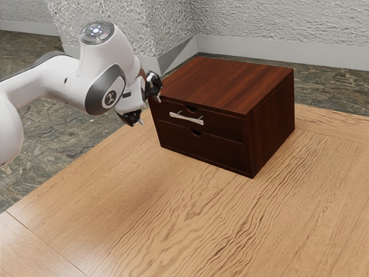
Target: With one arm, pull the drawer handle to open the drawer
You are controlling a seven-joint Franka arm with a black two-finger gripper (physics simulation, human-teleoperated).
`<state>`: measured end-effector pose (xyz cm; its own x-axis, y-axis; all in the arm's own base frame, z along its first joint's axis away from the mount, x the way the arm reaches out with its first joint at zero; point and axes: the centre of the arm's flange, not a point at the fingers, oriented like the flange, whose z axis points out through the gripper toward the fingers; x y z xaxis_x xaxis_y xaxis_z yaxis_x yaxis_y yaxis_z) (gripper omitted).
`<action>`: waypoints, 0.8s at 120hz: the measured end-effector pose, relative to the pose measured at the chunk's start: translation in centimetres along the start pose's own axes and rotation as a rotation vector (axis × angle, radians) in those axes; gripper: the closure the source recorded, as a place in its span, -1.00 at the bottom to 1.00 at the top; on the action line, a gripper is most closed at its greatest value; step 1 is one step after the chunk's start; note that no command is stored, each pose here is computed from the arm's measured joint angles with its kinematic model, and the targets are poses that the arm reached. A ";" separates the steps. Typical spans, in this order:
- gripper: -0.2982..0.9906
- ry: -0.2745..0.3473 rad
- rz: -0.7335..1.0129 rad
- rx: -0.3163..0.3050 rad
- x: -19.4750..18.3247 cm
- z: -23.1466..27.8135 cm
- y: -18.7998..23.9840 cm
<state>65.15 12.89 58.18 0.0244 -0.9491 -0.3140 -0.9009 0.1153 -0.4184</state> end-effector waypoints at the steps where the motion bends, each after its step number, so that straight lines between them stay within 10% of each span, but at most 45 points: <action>1: -0.31 0.000 0.000 0.000 0.0 0.0 0.0; 96: -0.13 0.020 -0.013 -0.003 -0.4 0.6 0.1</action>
<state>65.28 13.44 57.74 0.0273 -0.9560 -0.2920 -0.9017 0.1026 -0.4200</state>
